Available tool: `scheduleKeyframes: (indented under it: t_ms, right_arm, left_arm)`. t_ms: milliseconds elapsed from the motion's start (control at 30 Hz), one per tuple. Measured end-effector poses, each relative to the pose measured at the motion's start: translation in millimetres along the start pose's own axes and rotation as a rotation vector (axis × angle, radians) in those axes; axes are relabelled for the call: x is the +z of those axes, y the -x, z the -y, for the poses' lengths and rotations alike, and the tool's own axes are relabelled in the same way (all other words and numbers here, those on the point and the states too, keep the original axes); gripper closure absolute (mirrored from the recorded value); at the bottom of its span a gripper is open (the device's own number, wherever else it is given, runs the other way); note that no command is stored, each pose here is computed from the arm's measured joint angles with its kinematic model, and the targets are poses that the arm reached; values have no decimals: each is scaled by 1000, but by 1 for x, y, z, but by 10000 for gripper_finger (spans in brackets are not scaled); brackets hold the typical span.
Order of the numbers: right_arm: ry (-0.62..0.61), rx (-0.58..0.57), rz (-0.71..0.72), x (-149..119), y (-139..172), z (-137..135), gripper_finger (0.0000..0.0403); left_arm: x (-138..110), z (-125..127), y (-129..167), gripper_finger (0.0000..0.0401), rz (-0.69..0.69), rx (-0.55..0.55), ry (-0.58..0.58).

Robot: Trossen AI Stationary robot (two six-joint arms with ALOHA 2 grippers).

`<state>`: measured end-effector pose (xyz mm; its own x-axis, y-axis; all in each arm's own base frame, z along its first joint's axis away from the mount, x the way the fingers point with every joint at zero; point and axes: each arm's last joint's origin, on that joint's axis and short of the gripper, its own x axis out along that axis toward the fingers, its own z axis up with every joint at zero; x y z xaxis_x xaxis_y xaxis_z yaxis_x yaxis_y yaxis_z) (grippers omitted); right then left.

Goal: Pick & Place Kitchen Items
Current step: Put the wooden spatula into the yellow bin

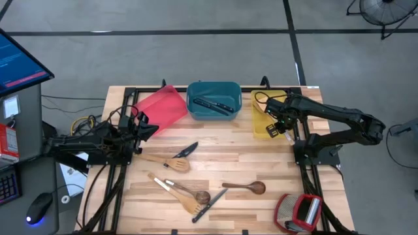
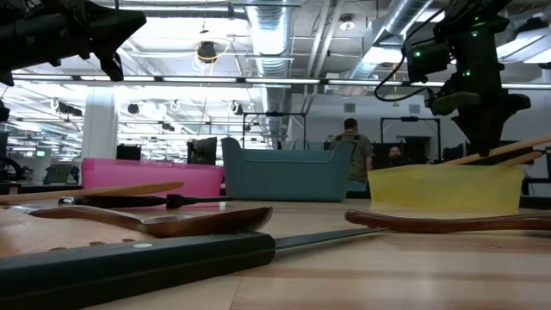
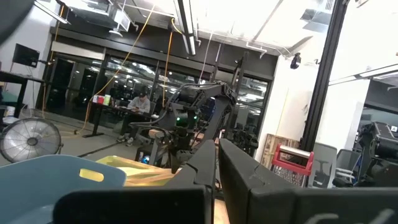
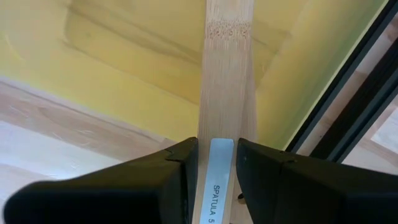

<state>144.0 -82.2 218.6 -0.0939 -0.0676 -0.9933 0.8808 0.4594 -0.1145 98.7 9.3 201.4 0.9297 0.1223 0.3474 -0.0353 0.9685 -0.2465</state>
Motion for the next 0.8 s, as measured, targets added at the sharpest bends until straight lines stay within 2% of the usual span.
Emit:
scheduleKeyframes:
  t_ms: [700, 800]
  right_arm:
    - [-1, -17, 20, 1, 0, 0, 314]
    - [-2, -35, 35, 2, 0, 1, 301]
  left_arm:
    - [0, 0, 0, 398, 0, 0, 0]
    - [0, 0, 0, 398, 0, 0, 0]
